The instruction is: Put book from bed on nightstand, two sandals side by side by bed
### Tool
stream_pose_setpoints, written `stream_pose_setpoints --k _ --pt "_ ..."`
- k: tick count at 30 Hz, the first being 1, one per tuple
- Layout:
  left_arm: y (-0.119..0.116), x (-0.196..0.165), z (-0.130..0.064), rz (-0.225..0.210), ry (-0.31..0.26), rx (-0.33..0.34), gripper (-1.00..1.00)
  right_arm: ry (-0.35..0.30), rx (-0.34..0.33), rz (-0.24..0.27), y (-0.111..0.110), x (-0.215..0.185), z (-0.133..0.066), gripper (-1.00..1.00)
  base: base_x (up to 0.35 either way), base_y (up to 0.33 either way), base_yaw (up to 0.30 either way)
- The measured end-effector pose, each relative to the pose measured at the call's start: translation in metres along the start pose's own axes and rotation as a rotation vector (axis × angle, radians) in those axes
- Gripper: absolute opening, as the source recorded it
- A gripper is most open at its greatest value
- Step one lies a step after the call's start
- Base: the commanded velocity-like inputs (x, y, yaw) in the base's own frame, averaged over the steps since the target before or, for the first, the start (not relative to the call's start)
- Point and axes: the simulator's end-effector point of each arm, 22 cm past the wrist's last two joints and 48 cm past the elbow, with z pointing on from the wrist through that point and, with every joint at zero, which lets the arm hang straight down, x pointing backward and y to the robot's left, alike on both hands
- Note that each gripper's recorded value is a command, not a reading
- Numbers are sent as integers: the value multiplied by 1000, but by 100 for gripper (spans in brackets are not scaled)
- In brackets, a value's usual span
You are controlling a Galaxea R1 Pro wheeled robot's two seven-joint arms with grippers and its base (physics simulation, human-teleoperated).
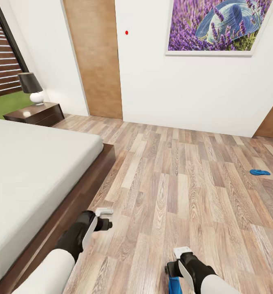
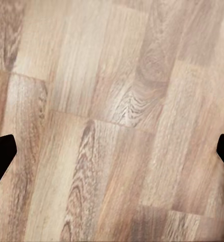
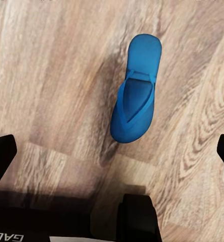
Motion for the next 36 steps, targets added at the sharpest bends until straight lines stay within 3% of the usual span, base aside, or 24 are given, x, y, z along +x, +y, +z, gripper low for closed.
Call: stream_pose_setpoints --k 6,13,22,36 --pt "-7 -4 -36 -3 -59 15 100 -4 2 0 -1 -2 0 100 0 0 0" --pt "-14 -3 -58 -7 -70 33 100 -6 2 0 -1 -2 -1 100 0 0 0" --pt "-28 -4 -67 -30 -76 81 100 -9 -1 1 0 -4 -1 100 0 0 0" --pt "-30 -3 -68 -36 -78 91 100 -42 2 4 -2 -20 -5 100 0 0 0"
